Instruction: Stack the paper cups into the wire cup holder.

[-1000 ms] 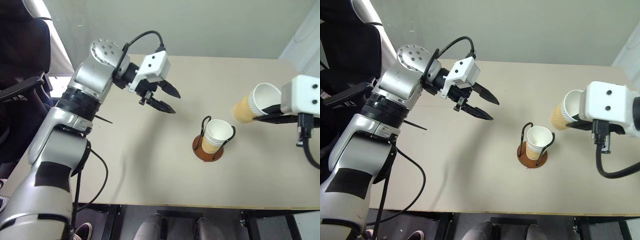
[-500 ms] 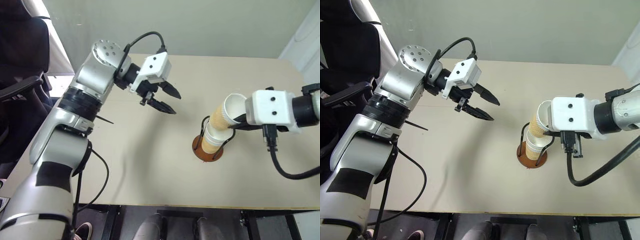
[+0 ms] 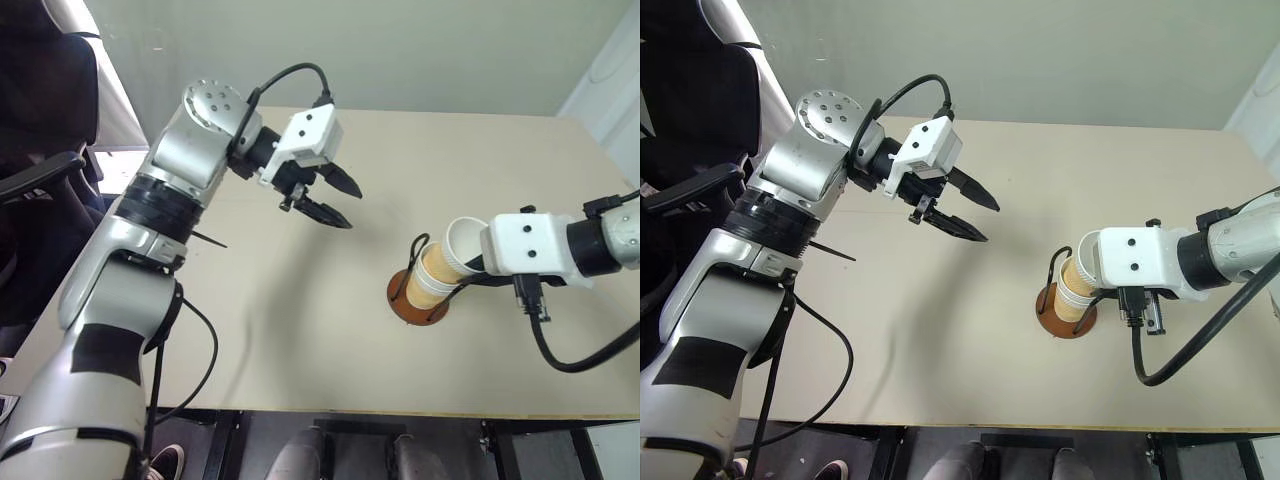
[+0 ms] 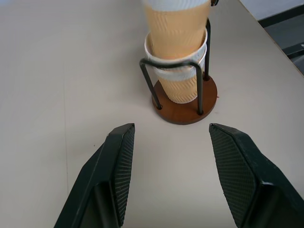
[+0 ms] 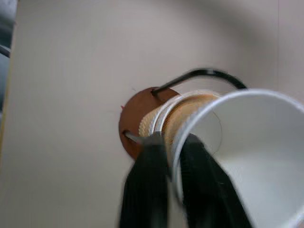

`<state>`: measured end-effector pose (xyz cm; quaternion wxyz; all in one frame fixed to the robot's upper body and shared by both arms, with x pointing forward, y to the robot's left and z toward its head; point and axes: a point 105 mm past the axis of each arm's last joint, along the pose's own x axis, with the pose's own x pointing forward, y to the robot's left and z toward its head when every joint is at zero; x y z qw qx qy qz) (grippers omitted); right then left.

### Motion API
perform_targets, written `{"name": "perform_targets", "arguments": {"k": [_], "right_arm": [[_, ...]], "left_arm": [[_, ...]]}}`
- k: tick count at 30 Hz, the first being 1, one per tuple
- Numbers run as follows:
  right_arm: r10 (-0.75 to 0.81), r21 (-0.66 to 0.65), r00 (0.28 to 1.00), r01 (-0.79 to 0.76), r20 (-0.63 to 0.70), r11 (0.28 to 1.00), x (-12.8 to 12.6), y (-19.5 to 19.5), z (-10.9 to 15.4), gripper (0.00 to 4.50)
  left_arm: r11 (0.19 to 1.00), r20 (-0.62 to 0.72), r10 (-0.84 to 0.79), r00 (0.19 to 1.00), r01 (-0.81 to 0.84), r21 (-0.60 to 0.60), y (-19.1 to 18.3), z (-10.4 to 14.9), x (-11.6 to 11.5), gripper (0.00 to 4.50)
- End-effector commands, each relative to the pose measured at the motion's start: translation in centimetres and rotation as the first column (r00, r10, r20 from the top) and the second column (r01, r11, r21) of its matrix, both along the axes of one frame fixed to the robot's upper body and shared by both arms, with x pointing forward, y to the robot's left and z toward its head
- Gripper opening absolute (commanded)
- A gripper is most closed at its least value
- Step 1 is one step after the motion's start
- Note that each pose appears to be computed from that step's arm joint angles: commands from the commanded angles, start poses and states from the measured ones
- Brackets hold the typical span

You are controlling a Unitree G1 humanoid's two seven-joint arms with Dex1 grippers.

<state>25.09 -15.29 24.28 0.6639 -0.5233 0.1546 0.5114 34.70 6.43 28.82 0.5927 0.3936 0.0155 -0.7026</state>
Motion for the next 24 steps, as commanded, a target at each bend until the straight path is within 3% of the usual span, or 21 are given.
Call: {"name": "perform_targets", "arguments": {"k": [1, 7, 9, 12, 15, 19, 24], "right_arm": [[0.009, 0.002, 0.999, -0.01, 0.043, 1.0, 0.3, 0.3, 0.6, 1.63], [0.017, 0.117, 0.997, -0.025, 0.072, 0.993, 1.1, 1.9, 1.8, 3.68], [-0.023, 0.241, 0.992, -0.007, 0.121, 0.97, 1.8, 2.3, 4.0, 4.36], [-0.131, 0.431, 0.98, 0.054, 0.15, 0.901, 2.9, 1.9, 6.6, 4.36], [-0.234, 0.556, 0.964, 0.128, 0.124, 0.822, 3.6, 0.8, 7.2, 4.36], [-0.382, 0.737, 0.922, 0.218, 0.058, 0.64, 5.1, -1.2, 7.5, 4.36], [-0.591, 0.789, 0.805, 0.394, -0.05, 0.471, 7.8, -5.4, 4.3, 4.36]], "left_arm": [[0.999, 0.026, -0.038, 0.999, 0.038, 0.001, 0.0, 0.9, -0.8, 2.68], [0.999, 0.024, -0.036, 0.999, 0.036, 0.008, 0.2, 0.6, -0.8, 2.68], [1.0, 0.02, -0.025, 0.999, 0.025, -0.002, 0.4, 0.6, -0.8, 2.68], [0.999, 0.004, 0.013, 1.0, -0.012, -0.053, 1.0, 0.8, -0.8, 2.68], [0.996, -0.026, 0.045, 0.999, -0.047, -0.077, 1.9, 0.0, -1.1, 2.68], [0.983, -0.109, 0.074, 0.991, -0.091, -0.161, 2.1, -1.1, -2.2, 2.68], [0.924, -0.193, 0.188, 0.963, -0.24, -0.297, 2.2, -2.0, -1.9, 2.68]]}}
